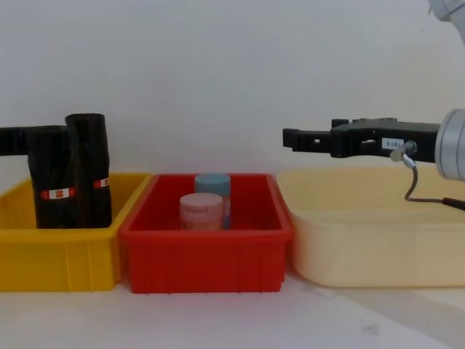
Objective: Pick up the garbage bag with the one hand and transfer it to the other hand.
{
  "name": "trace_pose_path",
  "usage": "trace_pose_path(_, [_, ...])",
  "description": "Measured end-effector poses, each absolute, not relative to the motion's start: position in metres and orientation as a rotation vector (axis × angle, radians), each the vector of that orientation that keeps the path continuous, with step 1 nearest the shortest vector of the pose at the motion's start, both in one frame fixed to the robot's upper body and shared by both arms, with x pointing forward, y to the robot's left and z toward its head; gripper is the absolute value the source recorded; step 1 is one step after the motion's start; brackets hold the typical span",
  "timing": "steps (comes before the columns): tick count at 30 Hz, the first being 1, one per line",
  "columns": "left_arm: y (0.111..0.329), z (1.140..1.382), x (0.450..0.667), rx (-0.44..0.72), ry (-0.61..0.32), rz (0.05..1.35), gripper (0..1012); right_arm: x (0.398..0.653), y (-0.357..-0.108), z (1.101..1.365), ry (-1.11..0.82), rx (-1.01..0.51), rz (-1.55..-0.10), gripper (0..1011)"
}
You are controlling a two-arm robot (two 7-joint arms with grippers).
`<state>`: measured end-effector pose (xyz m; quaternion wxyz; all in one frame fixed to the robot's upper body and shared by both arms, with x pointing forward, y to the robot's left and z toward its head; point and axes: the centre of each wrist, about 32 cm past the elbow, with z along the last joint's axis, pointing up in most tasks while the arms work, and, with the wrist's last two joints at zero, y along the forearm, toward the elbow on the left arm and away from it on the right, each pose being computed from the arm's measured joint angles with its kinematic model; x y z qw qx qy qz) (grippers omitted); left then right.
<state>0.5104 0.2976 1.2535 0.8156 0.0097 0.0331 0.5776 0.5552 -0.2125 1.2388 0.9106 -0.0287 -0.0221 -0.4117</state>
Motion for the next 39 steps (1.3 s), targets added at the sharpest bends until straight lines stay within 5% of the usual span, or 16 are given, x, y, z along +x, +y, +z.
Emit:
trace_pose_path(30, [0.297,1.244,0.54,0.047,0.066,1.267,1001,0.563,-0.21,1.23,-0.047,-0.076,-0.846,1004])
trace_pose_path(39, [0.297,1.243,0.543,0.048,0.066,1.267,802,0.563,-0.209,1.229,-0.046,-0.062,-0.828,1004])
